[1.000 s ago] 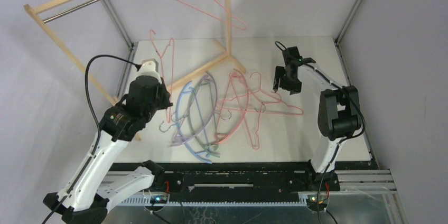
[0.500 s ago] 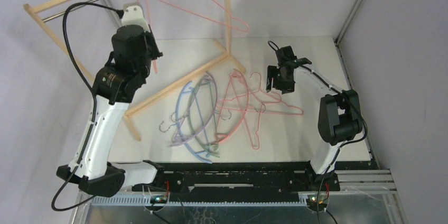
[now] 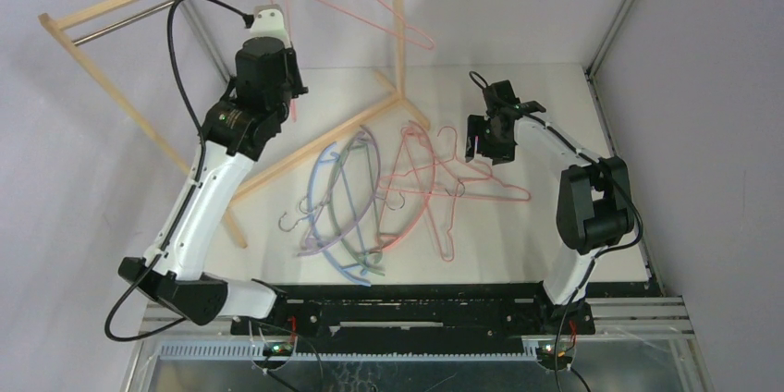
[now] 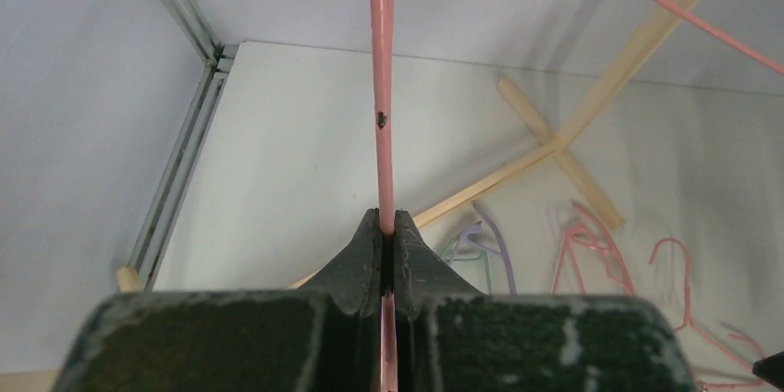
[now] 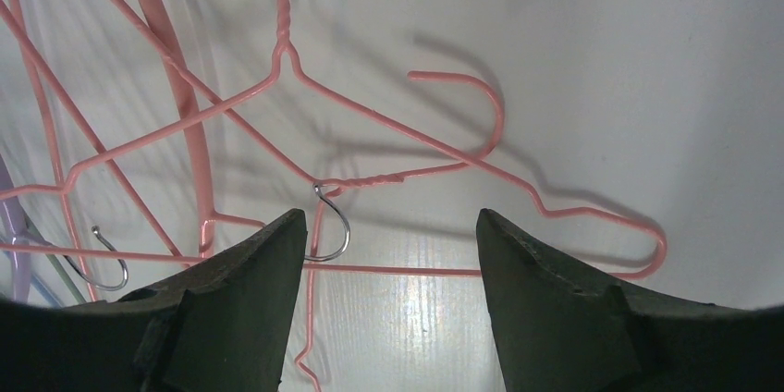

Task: Organize the hangers
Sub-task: Place the hanger at the clothesline.

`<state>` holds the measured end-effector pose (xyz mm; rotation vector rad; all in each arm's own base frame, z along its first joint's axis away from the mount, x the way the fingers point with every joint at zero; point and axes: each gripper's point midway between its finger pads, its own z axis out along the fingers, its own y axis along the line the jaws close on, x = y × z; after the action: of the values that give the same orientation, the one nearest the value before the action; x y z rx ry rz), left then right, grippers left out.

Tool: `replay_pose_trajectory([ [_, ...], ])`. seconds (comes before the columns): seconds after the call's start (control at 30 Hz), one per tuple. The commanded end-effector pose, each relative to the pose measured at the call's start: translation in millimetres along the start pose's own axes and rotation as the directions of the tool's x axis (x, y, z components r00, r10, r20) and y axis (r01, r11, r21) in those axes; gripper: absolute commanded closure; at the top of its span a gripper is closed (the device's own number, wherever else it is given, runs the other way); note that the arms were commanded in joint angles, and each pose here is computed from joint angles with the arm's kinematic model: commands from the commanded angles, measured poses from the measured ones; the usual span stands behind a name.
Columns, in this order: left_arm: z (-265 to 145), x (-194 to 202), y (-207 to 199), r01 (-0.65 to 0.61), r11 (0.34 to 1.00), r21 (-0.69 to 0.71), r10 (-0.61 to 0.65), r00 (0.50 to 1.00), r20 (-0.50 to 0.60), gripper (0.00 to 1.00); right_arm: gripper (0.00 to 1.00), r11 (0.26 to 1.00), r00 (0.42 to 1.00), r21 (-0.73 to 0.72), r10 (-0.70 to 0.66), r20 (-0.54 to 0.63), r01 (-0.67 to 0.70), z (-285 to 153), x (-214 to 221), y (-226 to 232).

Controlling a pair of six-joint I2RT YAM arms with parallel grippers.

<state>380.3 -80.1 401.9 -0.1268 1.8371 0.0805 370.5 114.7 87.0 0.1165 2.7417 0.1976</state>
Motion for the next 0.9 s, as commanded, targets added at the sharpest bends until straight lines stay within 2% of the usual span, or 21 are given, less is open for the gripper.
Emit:
replay_pose_trajectory([
  [0.0,-14,-10,2,0.036,0.999,0.038,-0.038,0.997,0.060,1.00,0.24,1.000,0.999,-0.023,0.012,0.048,-0.011,-9,-13,4],
  [0.23,-5,-10,-3,0.002,0.999,0.043,-0.005,0.998,0.063,1.00,0.25,1.000,0.999,-0.026,0.010,0.032,-0.009,-6,-10,5],
  [0.37,-1,-24,-4,-0.012,0.999,0.037,0.008,0.993,0.118,1.00,0.25,1.000,1.000,-0.027,0.008,0.030,-0.007,-6,-9,5],
  [0.6,-8,-72,-4,-0.011,0.999,0.040,0.000,0.969,0.248,1.00,0.25,0.999,1.000,-0.034,0.002,0.011,-0.002,-2,-5,7],
  [0.87,-14,-72,-1,-0.013,0.999,0.041,0.001,0.961,0.277,1.00,0.25,0.999,1.000,-0.035,-0.001,-0.001,0.001,1,-3,7],
])
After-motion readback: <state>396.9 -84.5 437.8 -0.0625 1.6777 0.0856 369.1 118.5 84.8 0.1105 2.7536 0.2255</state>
